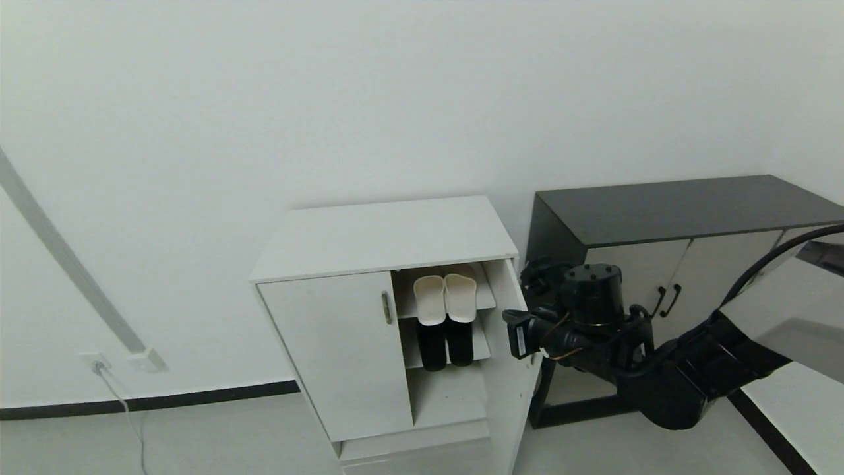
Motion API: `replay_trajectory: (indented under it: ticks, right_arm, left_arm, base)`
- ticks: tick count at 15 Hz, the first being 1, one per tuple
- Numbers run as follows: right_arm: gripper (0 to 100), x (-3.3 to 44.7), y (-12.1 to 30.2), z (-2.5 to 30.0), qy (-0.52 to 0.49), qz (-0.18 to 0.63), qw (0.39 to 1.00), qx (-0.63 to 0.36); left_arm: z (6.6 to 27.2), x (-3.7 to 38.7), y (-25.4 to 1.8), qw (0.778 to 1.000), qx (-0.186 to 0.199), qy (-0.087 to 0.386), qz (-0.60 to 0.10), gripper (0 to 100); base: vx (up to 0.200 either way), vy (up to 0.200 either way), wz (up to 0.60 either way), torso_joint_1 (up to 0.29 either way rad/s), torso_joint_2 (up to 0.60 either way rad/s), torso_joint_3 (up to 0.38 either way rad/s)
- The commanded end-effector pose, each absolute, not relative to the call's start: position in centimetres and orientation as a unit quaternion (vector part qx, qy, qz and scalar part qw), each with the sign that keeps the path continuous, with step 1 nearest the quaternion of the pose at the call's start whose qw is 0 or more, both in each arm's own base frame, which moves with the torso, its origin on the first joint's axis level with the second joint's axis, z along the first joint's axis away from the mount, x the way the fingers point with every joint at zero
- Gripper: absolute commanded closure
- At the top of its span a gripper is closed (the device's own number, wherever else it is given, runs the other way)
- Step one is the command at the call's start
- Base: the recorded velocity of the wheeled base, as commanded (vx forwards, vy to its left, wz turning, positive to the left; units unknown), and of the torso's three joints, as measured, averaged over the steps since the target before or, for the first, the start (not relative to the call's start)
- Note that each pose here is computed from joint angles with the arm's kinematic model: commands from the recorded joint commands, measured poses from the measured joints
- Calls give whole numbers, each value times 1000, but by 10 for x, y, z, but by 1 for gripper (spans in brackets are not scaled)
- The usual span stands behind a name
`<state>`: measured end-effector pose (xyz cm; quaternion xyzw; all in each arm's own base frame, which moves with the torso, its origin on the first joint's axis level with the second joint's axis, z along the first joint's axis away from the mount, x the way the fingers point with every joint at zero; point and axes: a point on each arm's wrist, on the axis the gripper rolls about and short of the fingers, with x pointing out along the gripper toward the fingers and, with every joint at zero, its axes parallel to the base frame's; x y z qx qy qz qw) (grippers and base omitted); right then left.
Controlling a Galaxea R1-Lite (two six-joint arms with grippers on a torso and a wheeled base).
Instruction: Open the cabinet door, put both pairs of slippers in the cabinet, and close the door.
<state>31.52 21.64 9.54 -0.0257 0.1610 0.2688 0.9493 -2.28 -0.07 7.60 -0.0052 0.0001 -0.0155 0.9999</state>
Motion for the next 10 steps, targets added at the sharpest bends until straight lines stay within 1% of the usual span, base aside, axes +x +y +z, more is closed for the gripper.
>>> replay_trajectory:
  ticks: [1, 5, 10]
  right_arm:
    - [100, 316, 214, 95, 162, 268, 949, -25]
    - [100, 322, 207, 96, 156, 255, 954, -33]
    - [100, 346, 176, 96, 160, 207, 964, -40]
  left_arm:
    - [76, -23, -1, 1000, -5, 0, -16, 100]
    - [76, -23, -1, 1000, -5, 0, -16, 100]
    - [76, -23, -1, 1000, -5, 0, -16, 100]
  base:
    - [0, 0, 0, 0, 0, 0]
    - [0, 0, 0, 0, 0, 0]
    - [0, 0, 0, 0, 0, 0]
